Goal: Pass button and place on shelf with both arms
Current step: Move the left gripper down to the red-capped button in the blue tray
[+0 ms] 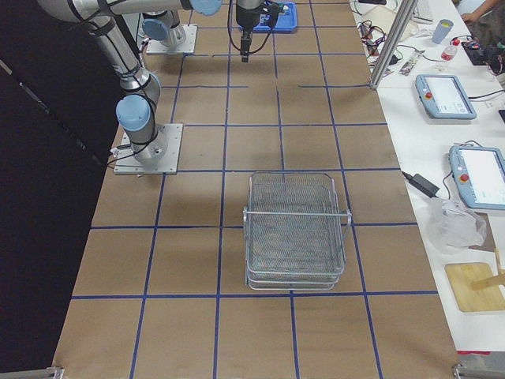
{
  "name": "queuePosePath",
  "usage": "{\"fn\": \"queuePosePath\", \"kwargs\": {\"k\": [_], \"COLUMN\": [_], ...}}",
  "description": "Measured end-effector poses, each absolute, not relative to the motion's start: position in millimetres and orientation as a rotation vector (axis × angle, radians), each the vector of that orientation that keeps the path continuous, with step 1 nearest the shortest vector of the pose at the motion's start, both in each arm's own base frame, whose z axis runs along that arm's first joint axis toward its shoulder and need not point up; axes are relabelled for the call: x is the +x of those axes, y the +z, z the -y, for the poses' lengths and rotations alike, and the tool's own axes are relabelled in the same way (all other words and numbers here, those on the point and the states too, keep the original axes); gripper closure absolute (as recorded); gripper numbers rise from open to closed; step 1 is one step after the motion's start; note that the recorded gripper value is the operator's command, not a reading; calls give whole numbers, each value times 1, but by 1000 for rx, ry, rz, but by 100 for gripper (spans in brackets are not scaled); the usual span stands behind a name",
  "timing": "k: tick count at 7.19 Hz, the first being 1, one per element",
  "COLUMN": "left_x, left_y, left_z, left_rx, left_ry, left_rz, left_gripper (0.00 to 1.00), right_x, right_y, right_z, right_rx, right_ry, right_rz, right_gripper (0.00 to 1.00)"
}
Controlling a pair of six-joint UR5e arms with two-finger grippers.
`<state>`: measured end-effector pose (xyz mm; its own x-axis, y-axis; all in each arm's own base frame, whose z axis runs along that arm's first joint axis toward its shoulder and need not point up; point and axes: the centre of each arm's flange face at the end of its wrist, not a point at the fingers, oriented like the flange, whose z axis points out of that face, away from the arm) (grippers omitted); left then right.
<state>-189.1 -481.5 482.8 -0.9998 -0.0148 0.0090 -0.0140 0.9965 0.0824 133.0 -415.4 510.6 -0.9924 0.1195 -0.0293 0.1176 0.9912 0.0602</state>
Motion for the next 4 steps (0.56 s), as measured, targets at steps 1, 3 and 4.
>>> {"fn": "queuePosePath", "kwargs": {"k": [1,3,4], "left_x": [-188,-179,-165], "left_y": [483,482,475], "left_z": [482,484,492], "left_rx": [20,-50,-4], "left_ry": [-130,-128,-135], "left_rz": [3130,3150,3161], "left_gripper": [0,0,0], "right_x": [132,131,130], "right_y": [511,510,509], "right_z": [416,417,417], "right_rx": [189,194,195], "right_ry": [88,89,93], "right_rz": [-3102,-3103,-3102], "right_gripper": [0,0,0]}}
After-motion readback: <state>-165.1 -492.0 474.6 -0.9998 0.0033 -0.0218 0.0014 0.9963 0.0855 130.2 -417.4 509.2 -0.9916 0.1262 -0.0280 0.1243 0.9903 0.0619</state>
